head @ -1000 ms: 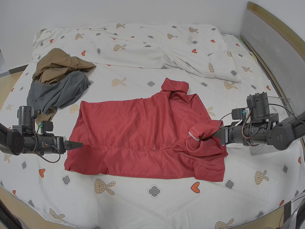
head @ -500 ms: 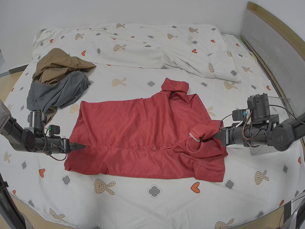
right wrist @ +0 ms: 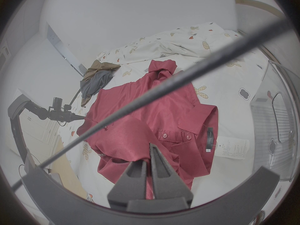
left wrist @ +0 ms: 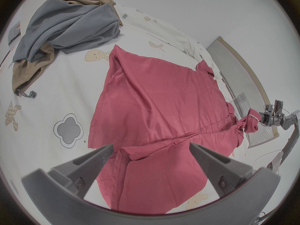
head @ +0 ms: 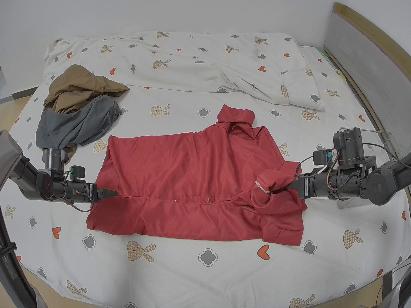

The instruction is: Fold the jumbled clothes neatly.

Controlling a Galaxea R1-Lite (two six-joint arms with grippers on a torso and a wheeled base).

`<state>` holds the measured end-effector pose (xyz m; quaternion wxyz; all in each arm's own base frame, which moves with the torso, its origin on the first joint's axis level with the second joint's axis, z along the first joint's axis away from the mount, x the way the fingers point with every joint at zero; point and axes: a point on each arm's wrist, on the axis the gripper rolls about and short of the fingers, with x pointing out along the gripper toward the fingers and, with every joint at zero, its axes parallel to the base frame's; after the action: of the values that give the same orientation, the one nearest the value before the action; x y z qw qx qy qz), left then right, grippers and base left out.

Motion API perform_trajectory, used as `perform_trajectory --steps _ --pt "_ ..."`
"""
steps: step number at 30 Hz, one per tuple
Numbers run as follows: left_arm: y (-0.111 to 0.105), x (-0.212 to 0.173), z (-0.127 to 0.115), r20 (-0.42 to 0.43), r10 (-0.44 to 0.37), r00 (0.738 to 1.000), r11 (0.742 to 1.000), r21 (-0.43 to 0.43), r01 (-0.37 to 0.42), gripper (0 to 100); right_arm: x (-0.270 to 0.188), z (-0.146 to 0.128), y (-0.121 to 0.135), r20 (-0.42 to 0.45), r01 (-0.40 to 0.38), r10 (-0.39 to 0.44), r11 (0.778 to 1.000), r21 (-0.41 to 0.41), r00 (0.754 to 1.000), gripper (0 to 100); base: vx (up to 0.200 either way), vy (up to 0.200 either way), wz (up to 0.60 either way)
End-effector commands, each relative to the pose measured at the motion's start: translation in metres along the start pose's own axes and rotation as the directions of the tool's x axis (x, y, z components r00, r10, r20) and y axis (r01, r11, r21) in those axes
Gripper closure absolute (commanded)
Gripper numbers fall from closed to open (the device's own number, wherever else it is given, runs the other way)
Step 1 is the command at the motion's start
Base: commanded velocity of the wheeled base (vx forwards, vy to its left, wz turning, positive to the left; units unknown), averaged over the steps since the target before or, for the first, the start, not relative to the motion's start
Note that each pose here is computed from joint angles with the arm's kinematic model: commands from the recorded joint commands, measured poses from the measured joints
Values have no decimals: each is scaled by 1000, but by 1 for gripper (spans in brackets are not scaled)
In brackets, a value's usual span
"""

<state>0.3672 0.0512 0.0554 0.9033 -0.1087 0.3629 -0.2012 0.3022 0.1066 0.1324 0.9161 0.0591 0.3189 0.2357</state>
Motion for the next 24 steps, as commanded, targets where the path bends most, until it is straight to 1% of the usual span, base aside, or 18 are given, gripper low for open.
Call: perform_trajectory --steps 1,4,8,9,10,14,18,24 --pt "2 3 0 -1 0 1000 1000 4 0 0 1 0 1 -2 -3 3 1000 -2 1000 100 0 0 0" --pt "2 3 1 0 -4 1000 1000 6 4 0 1 0 2 -1 -5 5 1000 -3 1000 100 0 0 0" --pt "1 3 -1 0 -58 998 998 0 58 0 1 1 2 2 -5 5 1000 -4 1000 100 0 0 0" --pt "1 3 -1 -1 -62 998 998 1 62 0 1 1 2 2 -5 5 1000 -4 1000 100 0 0 0" --pt "0 2 -2 -3 -65 998 998 -3 65 100 1 1 1 3 -2 2 1000 -3 1000 100 0 0 0" --pt "1 2 -7 -14 -63 998 998 -13 63 100 0 2 0 5 -2 2 1000 -1 1000 100 0 0 0" --pt "8 1 -11 -19 -51 999 998 -32 51 100 0 2 -1 6 1 -1 1000 0 1000 100 0 0 0" --pt "11 -9 -6 5 -35 999 999 -32 35 100 0 2 -1 7 0 0 1000 2 1000 100 0 0 0"
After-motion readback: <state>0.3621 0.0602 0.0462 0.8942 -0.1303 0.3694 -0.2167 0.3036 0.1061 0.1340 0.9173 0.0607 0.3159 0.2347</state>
